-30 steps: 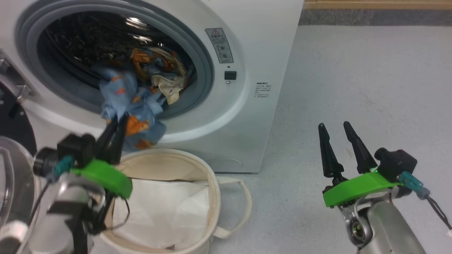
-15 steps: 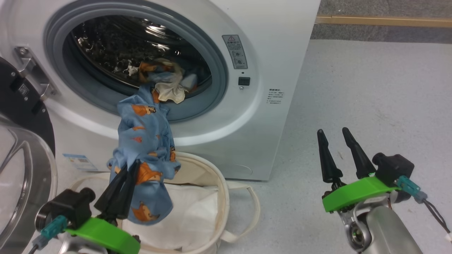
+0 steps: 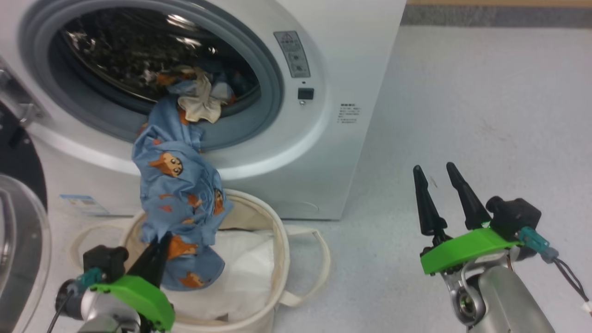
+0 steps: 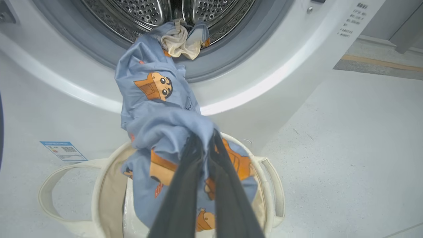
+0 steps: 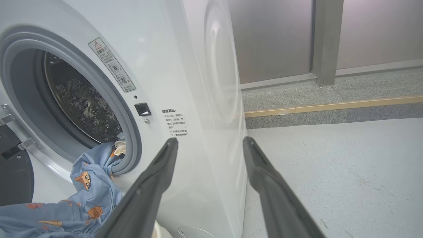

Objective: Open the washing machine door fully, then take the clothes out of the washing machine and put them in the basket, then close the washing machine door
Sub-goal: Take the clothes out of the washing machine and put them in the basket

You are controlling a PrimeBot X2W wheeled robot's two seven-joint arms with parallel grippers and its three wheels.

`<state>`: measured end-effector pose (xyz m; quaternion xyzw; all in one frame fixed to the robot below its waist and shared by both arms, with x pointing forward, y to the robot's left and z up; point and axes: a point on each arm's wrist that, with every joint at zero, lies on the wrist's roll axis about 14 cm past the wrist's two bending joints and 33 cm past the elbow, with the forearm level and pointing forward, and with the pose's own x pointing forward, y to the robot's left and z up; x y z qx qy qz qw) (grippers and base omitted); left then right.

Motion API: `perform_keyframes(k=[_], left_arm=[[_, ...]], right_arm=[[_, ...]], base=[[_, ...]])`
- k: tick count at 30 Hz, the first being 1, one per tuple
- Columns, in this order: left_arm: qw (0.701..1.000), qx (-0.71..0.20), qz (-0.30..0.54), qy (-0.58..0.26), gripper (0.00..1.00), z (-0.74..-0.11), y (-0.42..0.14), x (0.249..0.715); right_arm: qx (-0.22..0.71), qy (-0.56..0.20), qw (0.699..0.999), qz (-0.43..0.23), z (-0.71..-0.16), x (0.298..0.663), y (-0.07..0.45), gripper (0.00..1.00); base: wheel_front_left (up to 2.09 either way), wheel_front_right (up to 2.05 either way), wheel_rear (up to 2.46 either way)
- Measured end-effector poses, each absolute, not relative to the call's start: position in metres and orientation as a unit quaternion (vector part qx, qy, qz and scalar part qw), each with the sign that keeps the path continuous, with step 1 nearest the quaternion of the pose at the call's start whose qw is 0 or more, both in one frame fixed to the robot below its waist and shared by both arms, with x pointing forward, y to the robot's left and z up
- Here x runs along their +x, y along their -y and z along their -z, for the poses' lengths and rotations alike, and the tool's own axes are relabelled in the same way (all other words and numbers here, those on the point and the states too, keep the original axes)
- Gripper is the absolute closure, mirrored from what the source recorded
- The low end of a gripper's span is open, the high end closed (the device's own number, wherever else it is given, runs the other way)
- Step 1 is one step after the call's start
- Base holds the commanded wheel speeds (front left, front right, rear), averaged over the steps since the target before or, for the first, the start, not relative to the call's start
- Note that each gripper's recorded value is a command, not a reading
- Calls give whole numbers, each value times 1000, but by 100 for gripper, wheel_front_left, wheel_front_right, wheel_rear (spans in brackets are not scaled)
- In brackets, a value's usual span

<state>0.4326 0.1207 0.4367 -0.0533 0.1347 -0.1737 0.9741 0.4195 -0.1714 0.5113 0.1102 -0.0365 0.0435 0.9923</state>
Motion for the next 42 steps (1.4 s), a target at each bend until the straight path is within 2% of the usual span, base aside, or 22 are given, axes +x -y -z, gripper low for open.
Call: perform_keyframes(k=[17,35,37,38,39,40,42], left_arm=[[936,-68,119,-325,100,-300,-125,460],[899,-79,106,-417,100,-227,-117,470],[899,-79,107,-418,87,-228,-117,469],[898,-79,107,-419,50,-229,-117,469],[898,-79,107,-419,8,-230,-117,469],[899,-82,104,-416,0,-233,-118,469],[902,-87,99,-410,0,-239,-120,471]], right_arm=[[88,22,996,-1,-490,447,205,0],[68,-5,997,31,-459,465,231,0],[68,-2,997,31,-461,465,231,0],[69,-1,997,31,-462,465,230,0],[69,1,997,30,-464,465,230,0],[70,3,997,29,-465,465,229,0],[71,7,997,27,-469,464,227,0]], base=[[0,0,0],[0,0,0],[0,0,0],[0,0,0],[0,0,0],[0,0,0],[0,0,0]])
